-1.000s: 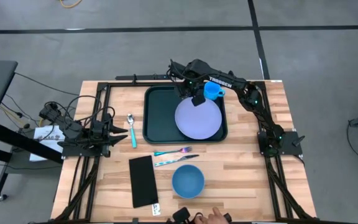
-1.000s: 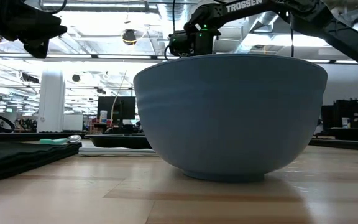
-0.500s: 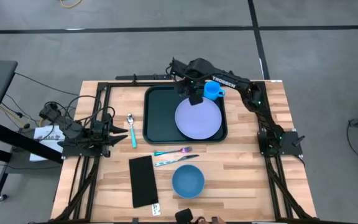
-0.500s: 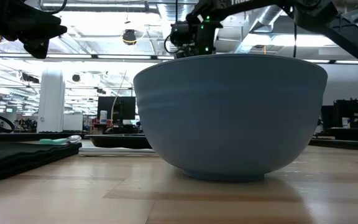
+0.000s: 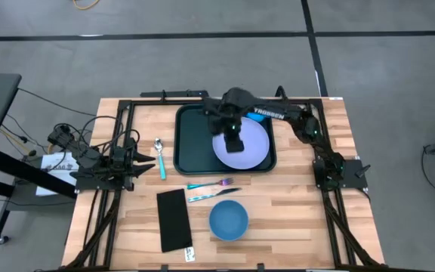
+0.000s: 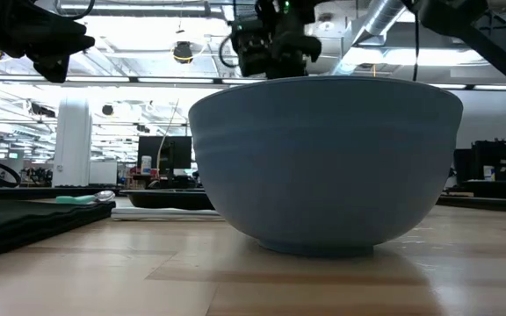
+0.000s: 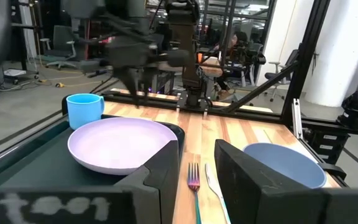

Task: Set up tray
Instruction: Put the blue bowl on the light purple plate on the black serving tray

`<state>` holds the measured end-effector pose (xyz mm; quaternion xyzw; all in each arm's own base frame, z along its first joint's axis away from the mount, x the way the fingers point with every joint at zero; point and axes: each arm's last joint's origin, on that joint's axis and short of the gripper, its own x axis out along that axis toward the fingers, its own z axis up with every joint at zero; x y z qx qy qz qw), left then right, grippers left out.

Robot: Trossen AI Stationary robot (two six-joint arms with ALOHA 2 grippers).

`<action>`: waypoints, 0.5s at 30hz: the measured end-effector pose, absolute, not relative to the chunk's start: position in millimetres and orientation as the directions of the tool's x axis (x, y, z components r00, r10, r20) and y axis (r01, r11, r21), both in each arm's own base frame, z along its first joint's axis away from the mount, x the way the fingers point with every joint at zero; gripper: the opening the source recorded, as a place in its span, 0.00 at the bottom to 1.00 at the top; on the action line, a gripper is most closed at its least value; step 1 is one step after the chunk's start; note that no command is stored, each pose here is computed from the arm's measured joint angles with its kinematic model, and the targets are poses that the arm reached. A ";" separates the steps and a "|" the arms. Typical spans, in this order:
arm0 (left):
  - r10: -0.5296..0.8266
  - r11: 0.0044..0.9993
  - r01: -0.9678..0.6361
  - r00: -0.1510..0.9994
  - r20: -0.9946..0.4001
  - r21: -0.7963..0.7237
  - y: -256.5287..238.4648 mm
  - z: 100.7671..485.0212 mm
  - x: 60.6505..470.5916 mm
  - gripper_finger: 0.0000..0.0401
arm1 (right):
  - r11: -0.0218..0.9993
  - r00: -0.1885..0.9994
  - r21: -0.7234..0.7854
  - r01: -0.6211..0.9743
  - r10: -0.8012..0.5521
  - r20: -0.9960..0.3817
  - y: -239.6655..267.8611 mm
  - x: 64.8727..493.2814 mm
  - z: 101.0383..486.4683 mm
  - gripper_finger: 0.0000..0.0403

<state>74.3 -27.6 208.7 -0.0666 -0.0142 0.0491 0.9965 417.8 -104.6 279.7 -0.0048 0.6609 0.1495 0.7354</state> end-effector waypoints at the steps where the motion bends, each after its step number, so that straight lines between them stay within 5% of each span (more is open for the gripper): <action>1: 0.099 0.986 -0.095 0.995 0.022 -0.134 -27.7 208.8 74.3 0.23 | 0.949 0.073 0.200 -0.244 0.224 -0.972 -96.3 419.0 278.8 0.15; 15: 0.095 0.984 -0.090 0.995 0.024 -0.157 -27.8 209.0 74.3 0.23 | 0.932 -0.135 0.271 -0.241 0.244 -0.960 -16.2 394.4 255.6 0.34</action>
